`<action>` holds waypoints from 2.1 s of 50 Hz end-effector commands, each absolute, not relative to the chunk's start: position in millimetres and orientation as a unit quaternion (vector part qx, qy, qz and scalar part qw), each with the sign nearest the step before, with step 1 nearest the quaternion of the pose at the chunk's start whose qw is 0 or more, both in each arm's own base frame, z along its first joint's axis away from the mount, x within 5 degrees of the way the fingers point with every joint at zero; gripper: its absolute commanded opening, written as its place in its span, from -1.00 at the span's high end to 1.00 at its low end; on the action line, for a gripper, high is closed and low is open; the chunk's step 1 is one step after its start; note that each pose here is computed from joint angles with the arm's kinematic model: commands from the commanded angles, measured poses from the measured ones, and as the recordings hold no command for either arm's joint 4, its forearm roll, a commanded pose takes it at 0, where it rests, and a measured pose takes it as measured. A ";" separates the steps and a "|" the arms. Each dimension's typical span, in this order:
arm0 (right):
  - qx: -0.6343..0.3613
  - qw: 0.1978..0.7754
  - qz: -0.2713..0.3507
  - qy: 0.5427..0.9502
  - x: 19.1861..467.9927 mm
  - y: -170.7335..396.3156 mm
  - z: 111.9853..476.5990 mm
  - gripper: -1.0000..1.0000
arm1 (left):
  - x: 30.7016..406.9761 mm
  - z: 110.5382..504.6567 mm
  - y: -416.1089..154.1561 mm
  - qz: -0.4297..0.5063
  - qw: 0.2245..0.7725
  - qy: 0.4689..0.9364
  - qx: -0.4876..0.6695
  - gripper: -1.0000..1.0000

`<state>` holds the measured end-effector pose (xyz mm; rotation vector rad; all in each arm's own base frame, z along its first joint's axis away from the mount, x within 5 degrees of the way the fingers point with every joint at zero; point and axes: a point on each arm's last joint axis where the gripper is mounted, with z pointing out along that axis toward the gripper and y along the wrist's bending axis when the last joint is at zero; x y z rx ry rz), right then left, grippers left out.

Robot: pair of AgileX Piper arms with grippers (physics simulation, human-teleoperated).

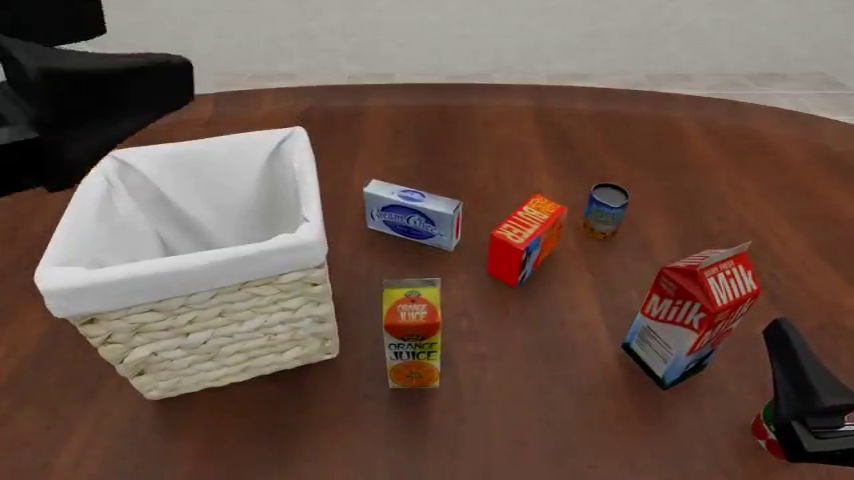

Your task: Pick up the orange juice, and put it in the basket.

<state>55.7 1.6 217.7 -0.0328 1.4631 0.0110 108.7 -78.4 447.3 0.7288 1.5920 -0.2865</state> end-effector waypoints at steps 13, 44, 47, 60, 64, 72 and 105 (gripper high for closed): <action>-0.009 0.746 0.038 0.665 55.8 3.6 216.4 -1.00 | 186.5 431.5 -190.8 -0.039 0.397 0.702 0.590 -1.00; -0.004 0.742 0.063 0.667 55.8 5.1 215.3 -1.00 | 194.5 371.5 -237.1 -0.020 0.221 0.684 0.694 -1.00; -0.005 0.741 0.064 0.668 56.3 5.3 215.5 -1.00 | 197.2 370.7 -238.5 -0.020 0.220 0.687 0.692 -1.00; -0.009 0.739 0.067 0.671 56.5 5.9 214.9 -1.00 | 218.9 372.8 -227.4 -0.004 0.226 0.687 0.690 -1.00; -0.011 0.738 0.067 0.672 56.5 6.1 214.6 -1.00 | 237.5 371.2 -220.3 0.008 0.233 0.689 0.686 -1.00; -0.012 0.735 0.068 0.674 56.8 6.2 214.0 -1.00 | 234.7 352.1 -225.0 0.008 0.234 0.677 0.698 -1.00; -0.014 0.727 0.070 0.683 58.8 6.9 212.6 -1.00 | 240.2 301.7 -230.4 0.013 0.205 0.663 0.720 -1.00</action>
